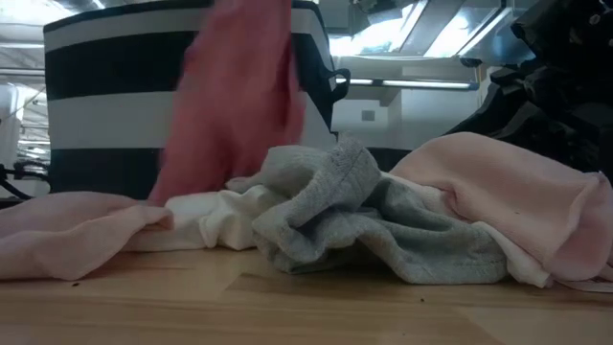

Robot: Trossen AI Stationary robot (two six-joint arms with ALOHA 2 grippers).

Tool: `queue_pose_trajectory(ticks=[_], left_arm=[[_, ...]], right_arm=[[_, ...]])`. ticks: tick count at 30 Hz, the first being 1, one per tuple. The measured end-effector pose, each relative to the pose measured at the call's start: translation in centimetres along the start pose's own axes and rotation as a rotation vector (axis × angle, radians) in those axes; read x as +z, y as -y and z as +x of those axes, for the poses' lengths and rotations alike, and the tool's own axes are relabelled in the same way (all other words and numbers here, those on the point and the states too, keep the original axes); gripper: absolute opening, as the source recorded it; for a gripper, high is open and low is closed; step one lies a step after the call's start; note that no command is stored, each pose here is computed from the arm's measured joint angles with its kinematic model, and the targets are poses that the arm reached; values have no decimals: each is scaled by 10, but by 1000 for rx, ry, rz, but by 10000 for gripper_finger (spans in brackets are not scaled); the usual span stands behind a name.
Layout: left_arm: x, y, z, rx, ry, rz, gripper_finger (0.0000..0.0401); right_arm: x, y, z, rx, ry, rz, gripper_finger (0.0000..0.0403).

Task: Sort clothes
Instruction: Put the pink shirt into the blue laundry organizer, then put the left pink sock into the blue laundry organizer

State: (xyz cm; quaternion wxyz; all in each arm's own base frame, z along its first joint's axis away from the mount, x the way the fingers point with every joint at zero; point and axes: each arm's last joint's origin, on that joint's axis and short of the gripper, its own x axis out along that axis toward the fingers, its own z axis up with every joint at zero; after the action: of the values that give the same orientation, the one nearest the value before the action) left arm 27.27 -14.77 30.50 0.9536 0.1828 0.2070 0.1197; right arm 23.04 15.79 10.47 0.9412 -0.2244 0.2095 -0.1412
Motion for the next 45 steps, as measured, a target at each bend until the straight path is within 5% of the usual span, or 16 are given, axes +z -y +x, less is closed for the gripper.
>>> queue_pose_trajectory(ticks=[11,16,22,27,33,45], left_arm=[[78,-106,-63,413,276,-5,4],[85,-165,-104,646,313,-80,4],[64,-210,-146,851,173,-259,5],[39,-207,-147,863,126,-343,5],[15,-192,-131,818,90,-310,18],[27,-197,-142,708,196,-413,167]], right_arm=[[0,0,0,0,0,0,200],[0,0,0,6,0,0,200],[0,0,0,5,0,0,200],[0,0,0,-3,0,-1,200],[0,0,0,-14,0,0,200],[0,1,0,-30,-1,-2,200]])
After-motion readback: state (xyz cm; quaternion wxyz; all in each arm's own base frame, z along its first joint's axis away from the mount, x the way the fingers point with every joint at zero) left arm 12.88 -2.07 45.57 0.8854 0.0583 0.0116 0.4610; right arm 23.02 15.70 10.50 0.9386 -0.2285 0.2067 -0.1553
